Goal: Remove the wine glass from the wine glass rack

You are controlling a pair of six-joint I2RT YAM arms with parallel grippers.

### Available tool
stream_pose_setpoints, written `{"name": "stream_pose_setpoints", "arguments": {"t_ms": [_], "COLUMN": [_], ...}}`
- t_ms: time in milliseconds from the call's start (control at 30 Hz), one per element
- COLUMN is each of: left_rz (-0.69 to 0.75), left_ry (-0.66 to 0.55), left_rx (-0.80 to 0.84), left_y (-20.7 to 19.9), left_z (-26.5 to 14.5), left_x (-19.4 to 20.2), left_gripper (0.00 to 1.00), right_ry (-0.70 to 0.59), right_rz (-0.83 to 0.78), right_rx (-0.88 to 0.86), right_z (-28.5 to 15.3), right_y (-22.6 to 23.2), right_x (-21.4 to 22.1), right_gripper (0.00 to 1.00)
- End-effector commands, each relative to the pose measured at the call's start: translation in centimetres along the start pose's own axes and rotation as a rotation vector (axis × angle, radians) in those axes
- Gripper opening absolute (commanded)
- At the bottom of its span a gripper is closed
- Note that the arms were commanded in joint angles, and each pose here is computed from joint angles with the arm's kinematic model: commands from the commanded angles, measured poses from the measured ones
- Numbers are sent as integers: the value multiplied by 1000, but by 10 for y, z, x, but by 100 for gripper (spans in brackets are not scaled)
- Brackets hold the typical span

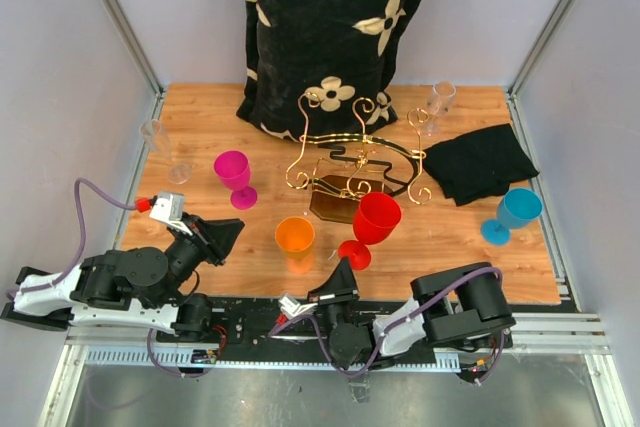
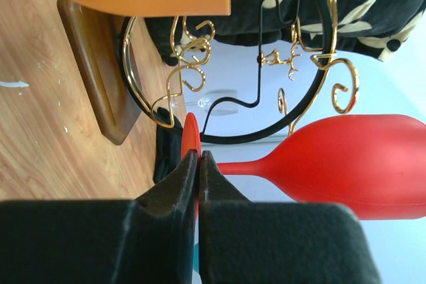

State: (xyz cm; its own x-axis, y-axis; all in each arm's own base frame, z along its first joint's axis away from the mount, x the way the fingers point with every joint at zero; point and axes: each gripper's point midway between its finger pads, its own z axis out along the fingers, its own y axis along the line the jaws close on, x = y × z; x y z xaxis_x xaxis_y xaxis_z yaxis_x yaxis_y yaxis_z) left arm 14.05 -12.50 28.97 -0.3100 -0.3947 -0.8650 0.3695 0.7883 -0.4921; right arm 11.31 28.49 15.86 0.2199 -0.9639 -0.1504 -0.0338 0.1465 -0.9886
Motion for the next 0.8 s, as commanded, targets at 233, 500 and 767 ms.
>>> {"name": "stream_pose_setpoints", "arguments": {"t_ms": [233,500,767], "left_rz": [-32,-31,-46], "left_ry": [-34,-30,-27], "left_rx": [-18,-9,-3], "left_y": [4,2,4], "left_z": [1,2,1], "left_x": [-6,-1,2], "left_gripper": [15,15,15], "right_ry": [253,239,238], "right_rz": [98,-2,20], "right_rx": [37,33,37], "right_z": [12,25,43], "right_y": [19,34,39], "right_x": [65,58,49], "right_gripper": [1,1,1]}}
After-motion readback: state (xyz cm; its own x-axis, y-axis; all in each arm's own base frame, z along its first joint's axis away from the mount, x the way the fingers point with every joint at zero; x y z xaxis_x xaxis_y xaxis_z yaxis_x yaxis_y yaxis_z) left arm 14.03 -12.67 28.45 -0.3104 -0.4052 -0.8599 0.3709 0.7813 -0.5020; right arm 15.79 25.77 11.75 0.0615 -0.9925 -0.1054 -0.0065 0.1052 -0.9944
